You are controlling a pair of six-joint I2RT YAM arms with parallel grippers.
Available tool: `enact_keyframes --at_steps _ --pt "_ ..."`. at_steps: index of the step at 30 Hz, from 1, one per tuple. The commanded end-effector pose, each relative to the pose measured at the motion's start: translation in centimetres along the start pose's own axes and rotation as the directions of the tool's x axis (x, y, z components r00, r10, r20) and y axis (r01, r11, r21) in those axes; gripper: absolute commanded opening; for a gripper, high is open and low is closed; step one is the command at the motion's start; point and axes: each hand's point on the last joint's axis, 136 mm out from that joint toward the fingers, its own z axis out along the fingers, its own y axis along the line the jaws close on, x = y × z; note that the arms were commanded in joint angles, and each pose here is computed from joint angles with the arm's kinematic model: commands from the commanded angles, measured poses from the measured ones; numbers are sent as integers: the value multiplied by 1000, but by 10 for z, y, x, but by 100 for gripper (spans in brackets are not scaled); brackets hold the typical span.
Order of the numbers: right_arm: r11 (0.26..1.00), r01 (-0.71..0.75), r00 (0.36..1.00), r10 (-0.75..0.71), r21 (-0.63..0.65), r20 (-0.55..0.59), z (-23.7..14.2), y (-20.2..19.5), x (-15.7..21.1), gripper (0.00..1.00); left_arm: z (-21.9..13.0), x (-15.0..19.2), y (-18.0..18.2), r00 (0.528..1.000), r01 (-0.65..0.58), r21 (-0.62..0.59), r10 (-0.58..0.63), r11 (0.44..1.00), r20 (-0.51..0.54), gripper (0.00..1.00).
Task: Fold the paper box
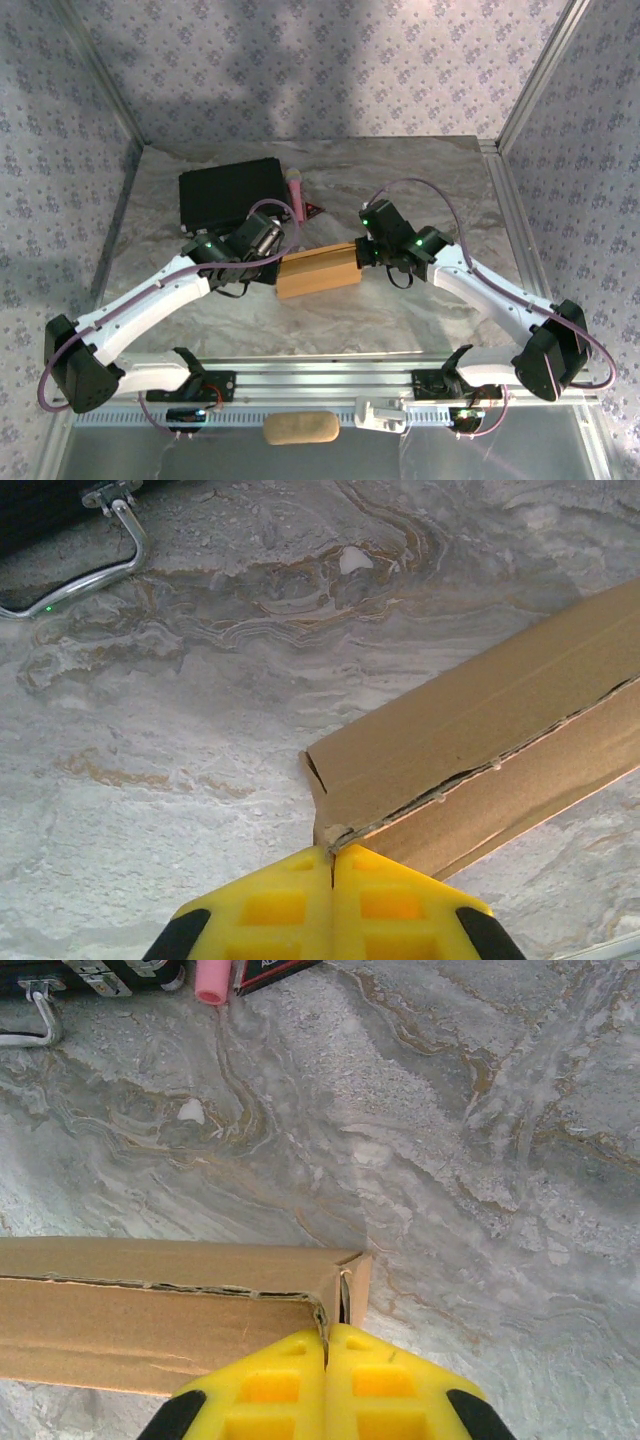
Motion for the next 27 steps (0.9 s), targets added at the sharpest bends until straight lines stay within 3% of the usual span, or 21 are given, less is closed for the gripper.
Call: enact_keyframes --at_steps 1,27 --pt "1000 6 999 -5 20 -36 0 0 7 0 -2 -10 -13 997 75 59 -76 995 13 1" --pt "1000 9 999 -8 26 -39 3 2 11 0 2 -15 -29 957 288 120 -280 950 -80 4"
